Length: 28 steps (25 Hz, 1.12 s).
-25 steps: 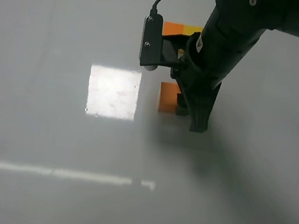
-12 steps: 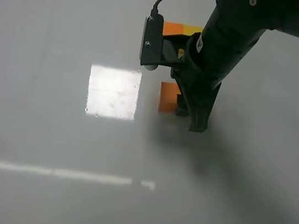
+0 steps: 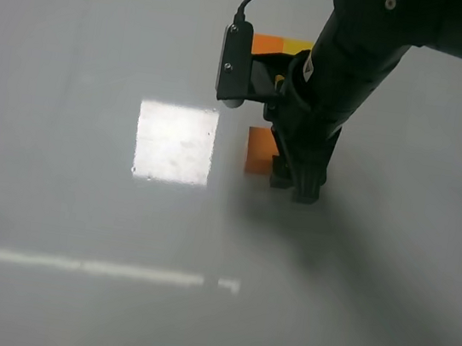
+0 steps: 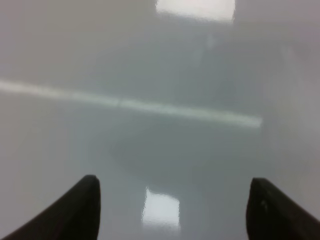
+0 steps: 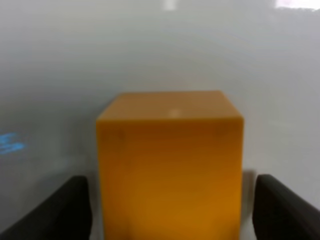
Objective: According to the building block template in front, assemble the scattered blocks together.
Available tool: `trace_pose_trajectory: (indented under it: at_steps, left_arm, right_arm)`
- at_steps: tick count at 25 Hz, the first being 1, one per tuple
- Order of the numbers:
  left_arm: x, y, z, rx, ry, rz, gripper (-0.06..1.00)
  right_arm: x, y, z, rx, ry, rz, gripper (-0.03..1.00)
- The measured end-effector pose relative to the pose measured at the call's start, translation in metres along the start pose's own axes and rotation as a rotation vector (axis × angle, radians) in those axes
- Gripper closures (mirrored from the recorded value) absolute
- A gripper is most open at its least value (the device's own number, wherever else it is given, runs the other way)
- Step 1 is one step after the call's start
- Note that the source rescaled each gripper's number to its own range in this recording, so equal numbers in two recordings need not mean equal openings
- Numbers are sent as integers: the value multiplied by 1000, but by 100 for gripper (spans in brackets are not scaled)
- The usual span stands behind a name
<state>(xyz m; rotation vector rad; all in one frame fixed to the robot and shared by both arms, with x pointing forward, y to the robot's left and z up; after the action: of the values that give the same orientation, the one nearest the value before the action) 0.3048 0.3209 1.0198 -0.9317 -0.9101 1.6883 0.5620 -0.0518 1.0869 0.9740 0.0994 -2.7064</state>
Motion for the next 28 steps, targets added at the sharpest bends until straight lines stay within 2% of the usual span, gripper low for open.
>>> trace_pose_trajectory:
  at_steps: [9, 14, 17, 20, 25, 28]
  left_arm:
    - [0, 0, 0, 0, 0, 0, 39]
    - [0, 0, 0, 0, 0, 0, 39]
    - [0, 0, 0, 0, 0, 0, 39]
    - [0, 0, 0, 0, 0, 0, 40]
    - [0, 0, 0, 0, 0, 0, 41]
    - [0, 0, 0, 0, 0, 0, 40]
  right_arm:
    - [-6, 2, 54, -127, 64, -109, 23]
    - [-22, 14, 60, -167, 118, -369, 23]
    - [-41, 52, 65, -136, 179, -567, 23]
    - [-53, 111, 69, -83, 232, -773, 23]
    - [-47, 201, 77, -46, 246, -1140, 24]
    - [-35, 240, 85, 0, 276, -1250, 27]
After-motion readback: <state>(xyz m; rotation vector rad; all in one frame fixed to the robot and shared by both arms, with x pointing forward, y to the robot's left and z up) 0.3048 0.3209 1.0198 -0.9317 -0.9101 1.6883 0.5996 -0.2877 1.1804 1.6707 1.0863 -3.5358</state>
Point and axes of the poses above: a point on each arm's last joint axis where the gripper is mounted, z pointing back along that axis away from the gripper, x along the wrist's bending axis when the last joint is at zero, y = z × x, the point moved 8 cm from there along -z, pointing out along that axis toward the gripper, and after that the axes turned 11 degrees about z, right-handed, at the moved point
